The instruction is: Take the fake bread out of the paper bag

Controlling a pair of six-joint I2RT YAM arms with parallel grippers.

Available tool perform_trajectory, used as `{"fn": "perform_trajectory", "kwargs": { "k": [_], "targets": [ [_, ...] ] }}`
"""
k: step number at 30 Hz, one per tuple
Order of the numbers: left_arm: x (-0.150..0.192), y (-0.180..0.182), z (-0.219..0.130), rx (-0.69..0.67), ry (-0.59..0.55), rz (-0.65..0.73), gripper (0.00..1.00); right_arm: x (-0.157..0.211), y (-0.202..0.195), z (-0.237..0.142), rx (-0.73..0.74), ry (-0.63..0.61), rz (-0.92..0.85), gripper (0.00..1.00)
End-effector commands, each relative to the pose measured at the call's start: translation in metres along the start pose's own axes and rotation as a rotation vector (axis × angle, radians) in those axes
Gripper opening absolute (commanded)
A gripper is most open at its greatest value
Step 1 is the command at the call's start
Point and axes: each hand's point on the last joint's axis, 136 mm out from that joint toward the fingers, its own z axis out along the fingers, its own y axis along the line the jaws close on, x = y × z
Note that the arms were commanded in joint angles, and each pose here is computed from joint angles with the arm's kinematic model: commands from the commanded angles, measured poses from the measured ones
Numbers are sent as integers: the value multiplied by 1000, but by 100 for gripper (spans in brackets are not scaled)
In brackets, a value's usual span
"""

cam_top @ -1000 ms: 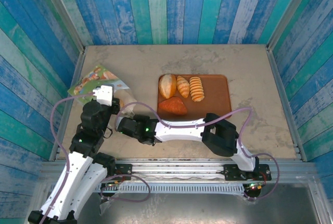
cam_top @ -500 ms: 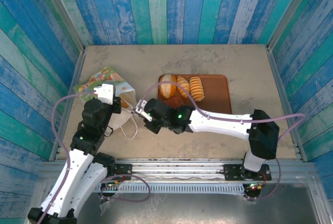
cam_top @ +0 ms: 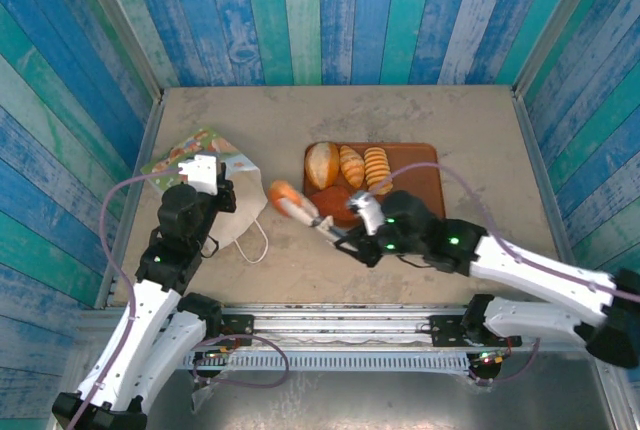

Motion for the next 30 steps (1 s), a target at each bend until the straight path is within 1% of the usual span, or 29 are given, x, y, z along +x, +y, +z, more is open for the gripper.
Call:
{"fn": "perform_trajectory", "kwargs": {
  "k": [1,5,9,13,18,22,26,30],
  "targets": [
    [-19,-4,-6,24,-67,-40,0,25,-42,-22,102,-17,218,24],
    [-18,-6,-9,45,-76,-59,0,42,-80,-44,159,-60,407,24],
    [-18,-7,-10,52,-77,-73,0,54,-101,-53,170,-65,548,25],
    [-17,-9,-9,58,-76,-84,0,57,-104,-55,163,-58,590,25],
    [-17,-7,-11,52,-79,-87,0,58,-100,-53,128,-32,620,25],
    [-18,-7,-11,50,-85,-89,0,57,-94,-53,92,-36,634,25],
    [-17,-7,-10,50,-80,-89,0,71,-101,-48,106,-28,710,26],
    [-17,-7,-10,48,-82,-89,0,86,-111,-45,133,-30,786,30]
  ]
}}
